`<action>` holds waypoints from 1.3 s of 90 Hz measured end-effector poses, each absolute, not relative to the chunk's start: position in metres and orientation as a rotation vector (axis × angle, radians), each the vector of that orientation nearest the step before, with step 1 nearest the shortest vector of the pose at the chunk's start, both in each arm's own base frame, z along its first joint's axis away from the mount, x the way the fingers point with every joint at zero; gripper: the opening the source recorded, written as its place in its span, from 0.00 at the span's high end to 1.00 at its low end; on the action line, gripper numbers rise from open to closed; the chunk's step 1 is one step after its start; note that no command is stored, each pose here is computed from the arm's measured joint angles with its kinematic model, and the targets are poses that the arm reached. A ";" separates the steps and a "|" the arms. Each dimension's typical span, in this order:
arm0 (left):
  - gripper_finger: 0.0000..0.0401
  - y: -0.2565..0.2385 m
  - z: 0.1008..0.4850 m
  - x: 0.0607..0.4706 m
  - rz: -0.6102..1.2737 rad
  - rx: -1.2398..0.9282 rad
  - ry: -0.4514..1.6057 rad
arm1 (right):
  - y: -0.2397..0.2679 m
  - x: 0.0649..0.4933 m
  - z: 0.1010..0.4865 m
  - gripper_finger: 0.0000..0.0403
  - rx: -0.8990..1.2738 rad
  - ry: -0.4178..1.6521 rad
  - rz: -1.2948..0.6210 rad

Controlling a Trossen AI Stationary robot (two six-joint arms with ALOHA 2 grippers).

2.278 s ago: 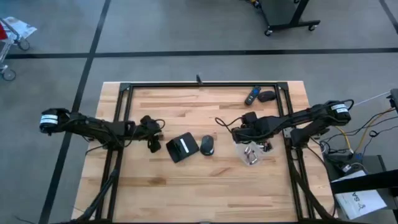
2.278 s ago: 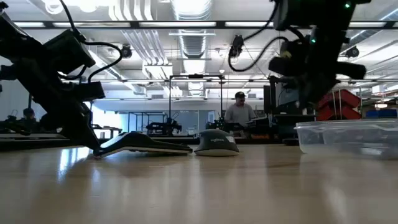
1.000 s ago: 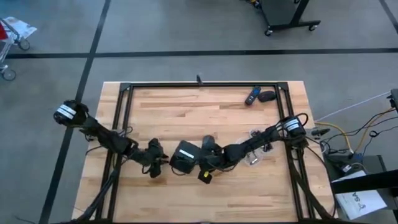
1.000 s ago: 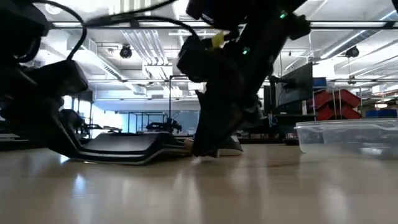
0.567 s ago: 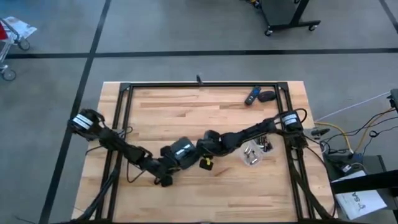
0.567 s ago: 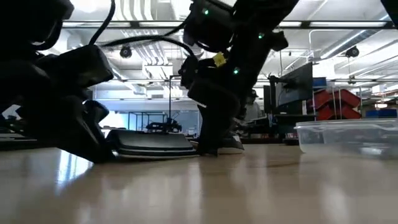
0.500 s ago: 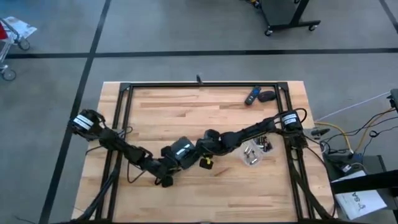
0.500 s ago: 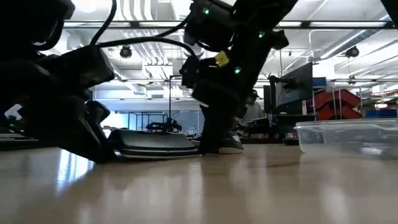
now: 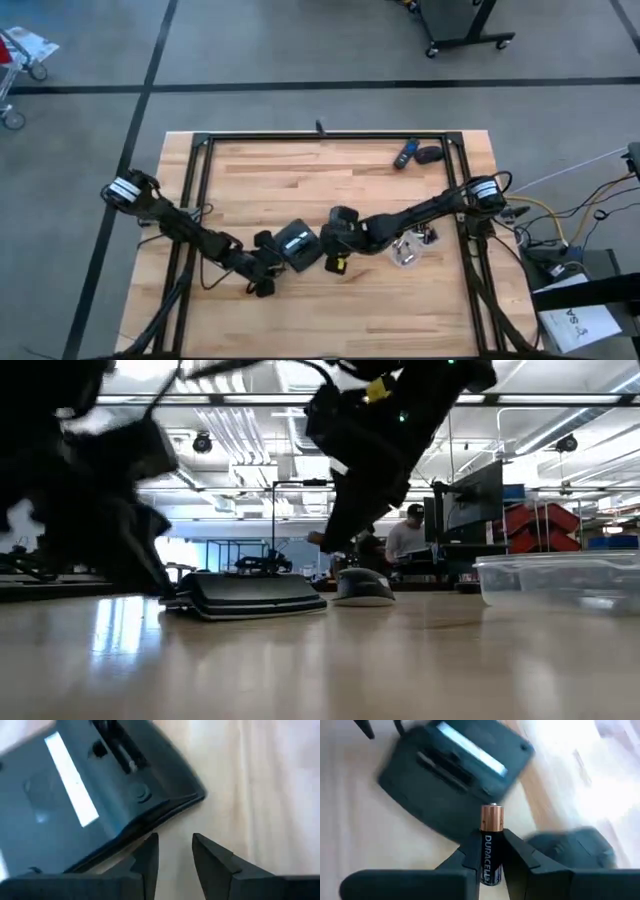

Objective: Insert battery
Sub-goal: Insert the brown battery into the calculator battery compartment

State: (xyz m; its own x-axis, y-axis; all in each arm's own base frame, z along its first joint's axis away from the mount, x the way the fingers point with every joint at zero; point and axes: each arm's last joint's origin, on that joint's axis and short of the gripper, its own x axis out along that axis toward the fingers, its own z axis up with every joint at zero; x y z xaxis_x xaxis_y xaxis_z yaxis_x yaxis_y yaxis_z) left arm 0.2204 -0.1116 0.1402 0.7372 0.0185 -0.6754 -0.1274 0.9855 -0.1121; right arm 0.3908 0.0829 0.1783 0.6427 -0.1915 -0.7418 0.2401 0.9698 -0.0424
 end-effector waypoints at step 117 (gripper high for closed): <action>0.75 -0.099 0.146 0.212 -0.007 -0.217 0.054 | 0.115 0.418 0.188 0.92 0.088 0.362 -0.105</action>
